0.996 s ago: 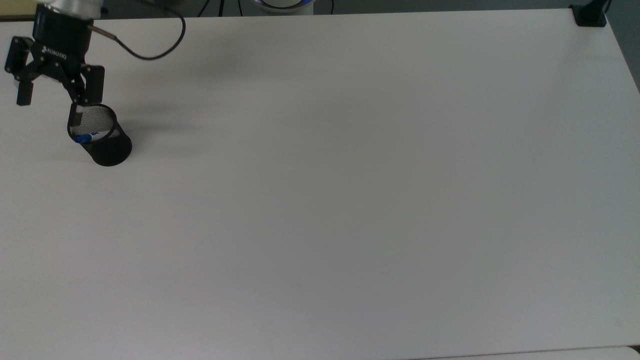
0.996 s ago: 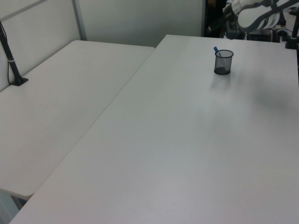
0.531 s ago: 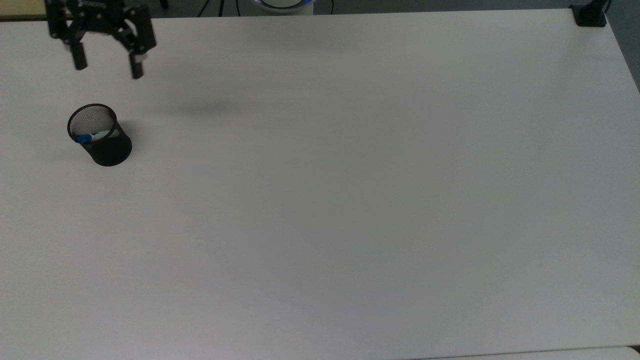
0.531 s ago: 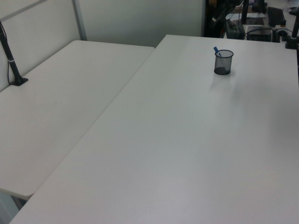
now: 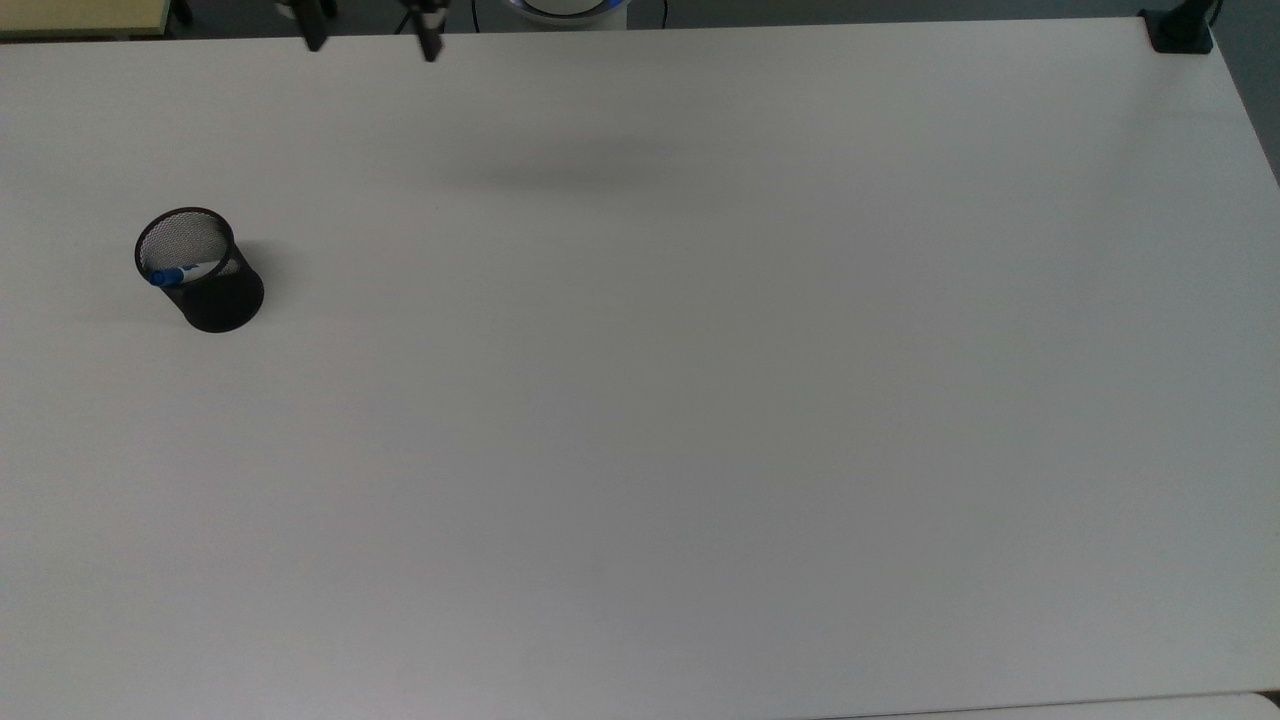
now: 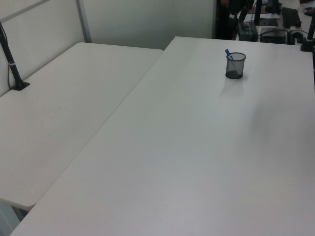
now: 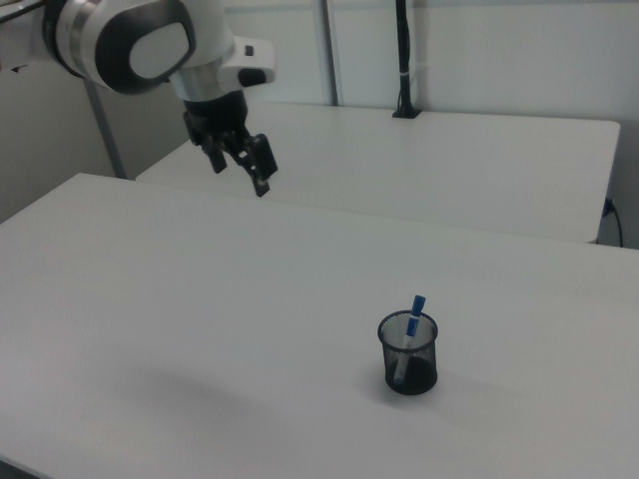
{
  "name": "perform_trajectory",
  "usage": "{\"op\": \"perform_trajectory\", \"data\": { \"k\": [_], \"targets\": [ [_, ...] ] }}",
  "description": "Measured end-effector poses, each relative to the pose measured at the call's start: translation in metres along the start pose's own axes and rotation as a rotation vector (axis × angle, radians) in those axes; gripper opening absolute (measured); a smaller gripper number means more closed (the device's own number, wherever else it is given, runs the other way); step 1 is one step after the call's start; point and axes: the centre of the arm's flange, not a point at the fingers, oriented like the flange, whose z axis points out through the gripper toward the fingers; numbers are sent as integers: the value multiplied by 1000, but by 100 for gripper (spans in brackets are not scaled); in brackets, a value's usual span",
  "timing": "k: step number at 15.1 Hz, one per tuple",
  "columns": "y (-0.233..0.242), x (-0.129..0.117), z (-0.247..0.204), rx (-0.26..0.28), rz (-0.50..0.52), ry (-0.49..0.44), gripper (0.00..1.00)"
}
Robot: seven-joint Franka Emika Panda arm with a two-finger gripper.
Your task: Insert the marker
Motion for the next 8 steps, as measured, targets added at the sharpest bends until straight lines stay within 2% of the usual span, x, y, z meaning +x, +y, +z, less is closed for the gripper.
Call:
{"op": "perform_trajectory", "data": {
  "k": [4,8],
  "targets": [
    [-58,-7,16,-46,-13,-34,100],
    [-73,-6,38,-153,-68,-54,100]
  ]
}}
